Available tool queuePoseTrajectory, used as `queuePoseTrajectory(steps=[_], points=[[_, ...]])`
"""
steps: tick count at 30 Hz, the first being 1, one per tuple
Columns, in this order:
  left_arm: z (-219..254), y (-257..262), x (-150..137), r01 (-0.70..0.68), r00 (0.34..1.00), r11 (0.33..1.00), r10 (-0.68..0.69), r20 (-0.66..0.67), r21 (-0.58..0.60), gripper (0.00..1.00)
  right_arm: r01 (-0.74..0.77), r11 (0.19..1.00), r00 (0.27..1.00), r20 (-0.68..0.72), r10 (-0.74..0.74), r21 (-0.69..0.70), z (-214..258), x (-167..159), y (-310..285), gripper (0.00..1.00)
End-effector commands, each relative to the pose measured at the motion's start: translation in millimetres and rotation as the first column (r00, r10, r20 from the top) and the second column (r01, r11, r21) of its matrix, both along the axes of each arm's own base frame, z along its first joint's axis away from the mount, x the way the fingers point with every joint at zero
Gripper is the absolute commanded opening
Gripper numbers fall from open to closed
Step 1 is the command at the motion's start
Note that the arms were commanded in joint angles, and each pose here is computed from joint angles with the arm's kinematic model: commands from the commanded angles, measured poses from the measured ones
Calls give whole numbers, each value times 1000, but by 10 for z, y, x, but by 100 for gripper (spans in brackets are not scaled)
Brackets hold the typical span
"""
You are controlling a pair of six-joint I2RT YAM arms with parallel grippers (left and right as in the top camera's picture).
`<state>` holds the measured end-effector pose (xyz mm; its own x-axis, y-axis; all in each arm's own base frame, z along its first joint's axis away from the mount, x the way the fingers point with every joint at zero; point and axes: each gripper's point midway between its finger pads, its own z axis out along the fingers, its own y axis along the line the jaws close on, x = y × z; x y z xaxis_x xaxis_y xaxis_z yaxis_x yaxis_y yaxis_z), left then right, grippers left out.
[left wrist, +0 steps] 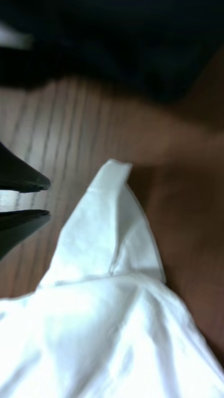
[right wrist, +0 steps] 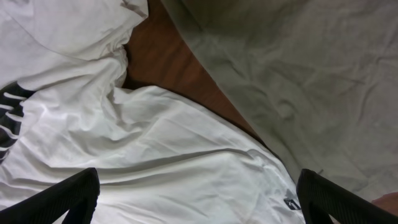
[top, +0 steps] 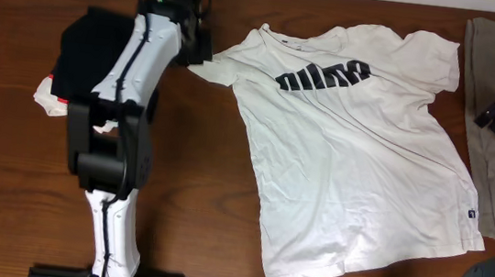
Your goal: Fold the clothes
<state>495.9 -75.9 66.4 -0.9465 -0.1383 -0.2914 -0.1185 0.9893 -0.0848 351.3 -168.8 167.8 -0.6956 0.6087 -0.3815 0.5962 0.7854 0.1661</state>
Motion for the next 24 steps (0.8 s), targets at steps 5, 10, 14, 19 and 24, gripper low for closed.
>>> queuePoseTrajectory(steps=[5,10,14,19,24], points=[[-231,-33,104,45,999,999,-44,18,-4,13,1,1000,1000,-9,-1,-8,-17,-12,-29,99],[-181,-62,236,47,996,999,-45,75,-14,6,1,1000,1000,-9,-1,-8,-17,-12,-29,99],[-186,-127,247,60,995,997,-56,79,-46,6,1,1000,1000,-9,-1,-8,-17,-12,-29,99],[-328,-219,295,76,994,996,-72,83,-53,6,1,1000,1000,-9,-1,-8,-17,-12,-29,99],[-597,-259,336,82,995,995,-78,68,-51,7,1,1000,1000,-9,-1,-8,-18,-13,-28,99]])
